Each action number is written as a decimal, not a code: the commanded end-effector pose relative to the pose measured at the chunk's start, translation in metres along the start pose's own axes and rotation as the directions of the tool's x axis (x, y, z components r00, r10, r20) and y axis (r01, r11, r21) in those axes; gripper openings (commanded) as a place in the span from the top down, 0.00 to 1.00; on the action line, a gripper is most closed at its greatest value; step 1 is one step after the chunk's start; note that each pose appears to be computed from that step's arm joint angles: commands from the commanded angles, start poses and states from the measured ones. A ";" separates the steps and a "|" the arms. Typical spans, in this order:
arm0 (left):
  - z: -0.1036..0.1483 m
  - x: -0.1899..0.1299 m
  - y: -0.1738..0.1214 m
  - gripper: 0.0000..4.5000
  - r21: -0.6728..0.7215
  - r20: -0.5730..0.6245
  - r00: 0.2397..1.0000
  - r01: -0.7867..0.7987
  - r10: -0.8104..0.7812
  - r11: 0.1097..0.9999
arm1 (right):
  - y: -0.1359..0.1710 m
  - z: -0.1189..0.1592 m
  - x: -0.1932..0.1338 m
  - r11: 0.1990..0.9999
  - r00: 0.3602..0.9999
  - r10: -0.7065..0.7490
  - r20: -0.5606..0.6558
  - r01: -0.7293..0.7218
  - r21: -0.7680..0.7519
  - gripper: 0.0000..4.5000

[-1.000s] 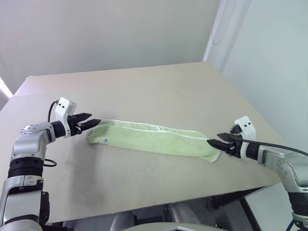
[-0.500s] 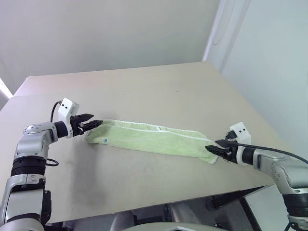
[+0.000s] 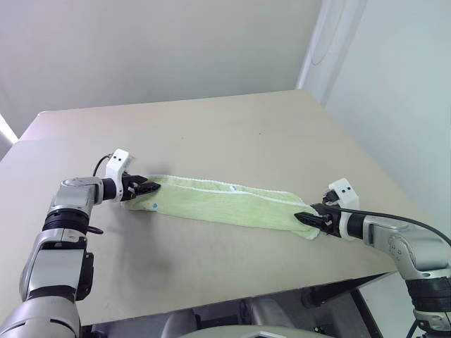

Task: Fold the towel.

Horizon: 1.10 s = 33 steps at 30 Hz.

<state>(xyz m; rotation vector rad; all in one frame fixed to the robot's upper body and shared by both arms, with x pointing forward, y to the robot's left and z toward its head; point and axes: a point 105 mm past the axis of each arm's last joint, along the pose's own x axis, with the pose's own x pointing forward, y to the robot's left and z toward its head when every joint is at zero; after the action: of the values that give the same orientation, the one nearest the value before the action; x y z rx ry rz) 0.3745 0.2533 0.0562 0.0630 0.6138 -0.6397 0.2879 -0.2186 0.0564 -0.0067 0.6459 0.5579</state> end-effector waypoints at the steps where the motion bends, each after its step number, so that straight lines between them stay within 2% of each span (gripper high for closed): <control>1: 0.008 0.003 -0.001 0.29 0.077 -0.004 1.000 0.011 -0.010 0.997 | 0.002 0.010 -0.003 1.000 0.999 -0.004 0.033 0.004 -0.020 0.29; 3: 0.005 0.007 -0.003 0.29 0.088 -0.017 1.000 0.023 -0.021 0.996 | 0.004 0.009 -0.003 1.000 0.999 -0.003 0.034 0.004 -0.020 0.29; 5: 0.006 0.009 -0.005 0.38 0.095 -0.010 1.000 0.031 -0.030 0.995 | 0.007 0.008 -0.004 1.000 0.999 0.005 0.032 -0.005 -0.019 0.28; 6: 0.008 0.008 -0.005 0.42 0.101 -0.001 0.999 0.036 -0.036 0.994 | 0.009 0.008 -0.004 1.000 0.999 0.012 0.034 -0.011 -0.024 0.32; 9: 0.012 0.006 -0.005 0.65 0.120 0.015 0.999 0.044 -0.046 0.992 | 0.012 0.009 -0.004 0.999 0.999 0.019 0.039 -0.018 -0.031 0.49; 13: 0.015 -0.003 -0.003 0.98 0.159 0.036 0.998 0.051 -0.058 0.986 | 0.016 0.011 -0.002 0.999 0.998 0.025 0.049 -0.023 -0.044 0.82; 15: 0.019 -0.006 -0.001 1.00 0.171 0.057 0.997 0.039 -0.049 0.984 | 0.014 0.012 -0.001 0.999 0.998 0.016 0.053 -0.014 -0.048 0.98; 16: 0.020 -0.007 0.000 1.00 0.186 0.066 0.997 0.026 -0.039 0.982 | 0.013 0.013 -0.001 0.999 0.998 0.014 0.054 -0.011 -0.049 0.99; 20: 0.032 -0.017 0.002 1.00 0.275 0.149 0.988 -0.017 -0.025 0.961 | 0.010 0.014 -0.002 0.999 0.998 0.003 0.061 0.001 -0.053 0.99; 23: 0.046 -0.029 0.004 1.00 0.262 0.237 0.971 -0.038 -0.026 0.964 | 0.008 0.018 -0.004 0.998 0.996 -0.009 0.085 0.013 -0.055 0.99; 28: 0.060 -0.044 0.011 1.00 0.234 0.310 0.951 -0.080 0.004 0.969 | 0.003 0.034 -0.010 0.997 0.987 -0.029 0.156 0.039 -0.061 0.99; 30: 0.073 -0.051 0.014 1.00 0.208 0.355 0.934 -0.103 0.023 0.973 | 0.001 0.050 -0.014 0.999 0.974 -0.030 0.225 0.037 -0.027 0.99; 33: 0.071 -0.055 0.017 1.00 0.225 0.306 0.951 -0.102 0.029 0.969 | -0.005 0.058 -0.016 0.999 0.965 -0.039 0.259 0.032 0.032 0.99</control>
<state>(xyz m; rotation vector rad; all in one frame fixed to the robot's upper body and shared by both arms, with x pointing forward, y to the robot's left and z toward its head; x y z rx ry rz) 0.3829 0.2681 0.1156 0.1612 0.2878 -0.6702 0.3082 -0.2089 0.1002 0.0647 0.4360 0.5505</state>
